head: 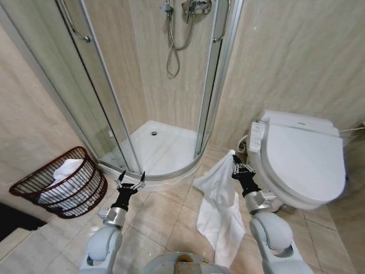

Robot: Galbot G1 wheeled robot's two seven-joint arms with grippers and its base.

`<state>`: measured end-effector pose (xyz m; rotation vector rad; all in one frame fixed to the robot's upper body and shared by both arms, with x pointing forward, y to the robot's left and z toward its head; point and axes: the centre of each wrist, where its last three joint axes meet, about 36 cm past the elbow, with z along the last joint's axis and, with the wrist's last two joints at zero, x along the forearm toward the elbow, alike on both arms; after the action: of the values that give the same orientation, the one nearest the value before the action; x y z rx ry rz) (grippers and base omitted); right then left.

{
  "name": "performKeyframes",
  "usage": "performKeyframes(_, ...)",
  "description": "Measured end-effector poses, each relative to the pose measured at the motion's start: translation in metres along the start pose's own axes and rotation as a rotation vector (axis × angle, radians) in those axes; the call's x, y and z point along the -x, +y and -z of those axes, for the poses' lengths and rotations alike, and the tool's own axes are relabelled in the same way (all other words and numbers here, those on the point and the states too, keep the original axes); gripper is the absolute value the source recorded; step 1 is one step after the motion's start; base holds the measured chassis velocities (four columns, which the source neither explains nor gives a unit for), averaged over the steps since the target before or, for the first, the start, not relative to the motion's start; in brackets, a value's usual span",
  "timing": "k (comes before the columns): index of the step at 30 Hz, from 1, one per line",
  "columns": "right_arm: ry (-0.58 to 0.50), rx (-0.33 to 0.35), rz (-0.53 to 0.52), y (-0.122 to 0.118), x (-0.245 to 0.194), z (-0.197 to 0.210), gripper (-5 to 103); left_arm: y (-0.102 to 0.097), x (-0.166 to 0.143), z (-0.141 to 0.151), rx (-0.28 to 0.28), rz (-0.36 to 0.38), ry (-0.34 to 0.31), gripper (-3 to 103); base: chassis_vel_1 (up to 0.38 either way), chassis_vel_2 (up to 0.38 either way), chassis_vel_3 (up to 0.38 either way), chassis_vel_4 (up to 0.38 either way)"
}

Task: Discard the used towel into the hamper.

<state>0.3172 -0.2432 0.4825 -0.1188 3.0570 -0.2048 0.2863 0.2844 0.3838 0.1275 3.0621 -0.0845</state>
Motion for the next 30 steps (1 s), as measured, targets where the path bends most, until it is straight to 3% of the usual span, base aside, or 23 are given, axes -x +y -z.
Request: performKeyframes(30,-0.014,-0.018,0.100,0.010,0.000,-0.007,0,0.004,0.020,0.000,-0.005,0.008,-0.014,100,0.103,0.108,0.103,0.106)
